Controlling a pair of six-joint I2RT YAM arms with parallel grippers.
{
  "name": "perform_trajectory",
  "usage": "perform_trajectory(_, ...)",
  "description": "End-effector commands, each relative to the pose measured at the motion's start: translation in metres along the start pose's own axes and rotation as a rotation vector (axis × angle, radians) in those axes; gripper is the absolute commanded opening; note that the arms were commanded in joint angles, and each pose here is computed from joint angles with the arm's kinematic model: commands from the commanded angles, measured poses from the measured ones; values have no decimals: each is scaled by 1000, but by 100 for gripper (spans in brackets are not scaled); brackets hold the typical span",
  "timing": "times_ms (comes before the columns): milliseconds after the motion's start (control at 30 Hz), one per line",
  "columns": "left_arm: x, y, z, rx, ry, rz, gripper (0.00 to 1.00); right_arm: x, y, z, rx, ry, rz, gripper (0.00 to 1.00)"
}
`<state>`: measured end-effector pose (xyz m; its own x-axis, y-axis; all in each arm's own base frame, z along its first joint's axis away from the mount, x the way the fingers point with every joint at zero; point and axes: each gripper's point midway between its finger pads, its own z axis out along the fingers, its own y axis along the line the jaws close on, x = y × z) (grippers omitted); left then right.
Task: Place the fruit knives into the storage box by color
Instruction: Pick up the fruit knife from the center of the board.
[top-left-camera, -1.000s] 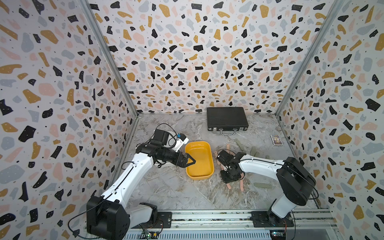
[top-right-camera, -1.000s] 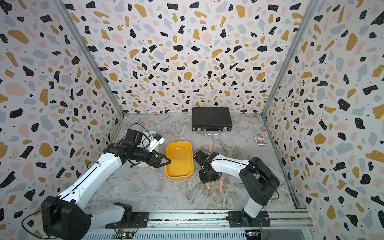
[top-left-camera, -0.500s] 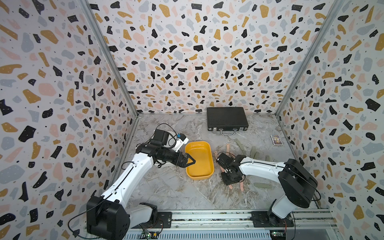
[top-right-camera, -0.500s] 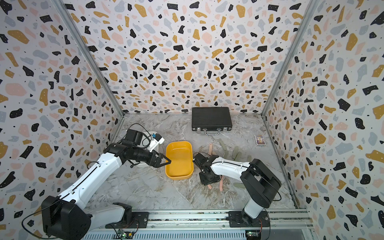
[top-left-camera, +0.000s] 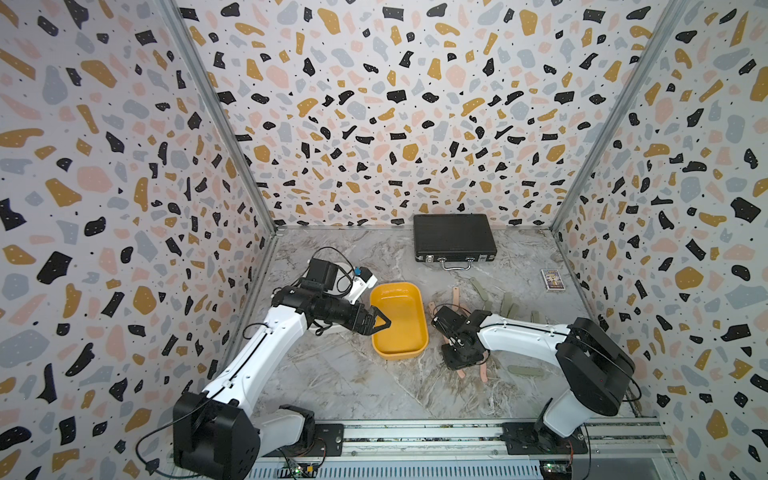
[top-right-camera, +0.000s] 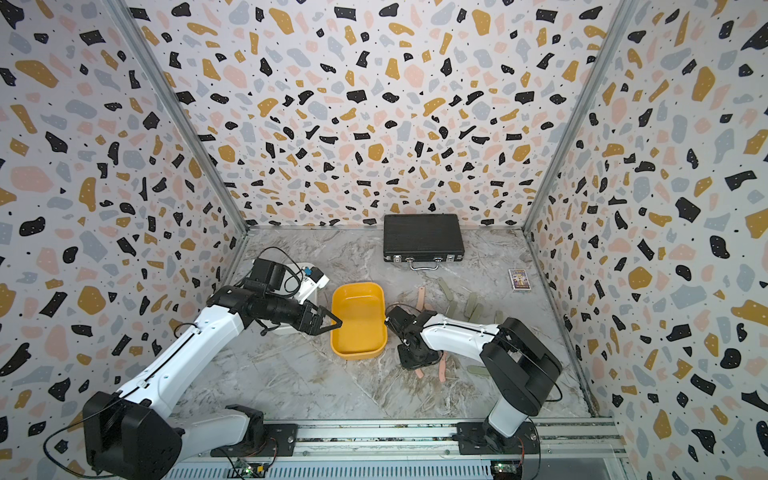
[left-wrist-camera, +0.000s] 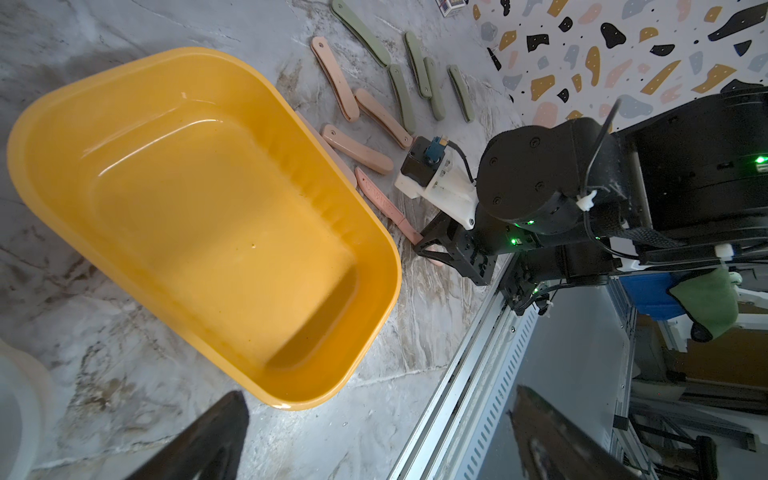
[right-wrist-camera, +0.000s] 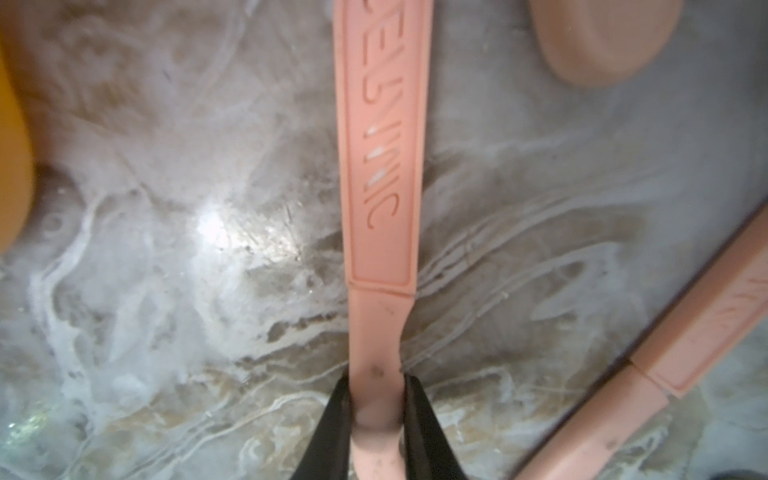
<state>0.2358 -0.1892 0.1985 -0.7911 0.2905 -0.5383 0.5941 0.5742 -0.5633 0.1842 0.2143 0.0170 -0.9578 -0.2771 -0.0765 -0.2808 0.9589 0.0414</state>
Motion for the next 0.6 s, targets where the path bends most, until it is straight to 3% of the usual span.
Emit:
perform_trajectory(0, 1, -1, 0, 1, -1, 21, 99, 11, -7, 8, 42, 46, -18, 18)
perform_trajectory(567, 1, -12, -2, 50, -7, 20, 99, -5, -3, -26, 34, -18, -43, 16)
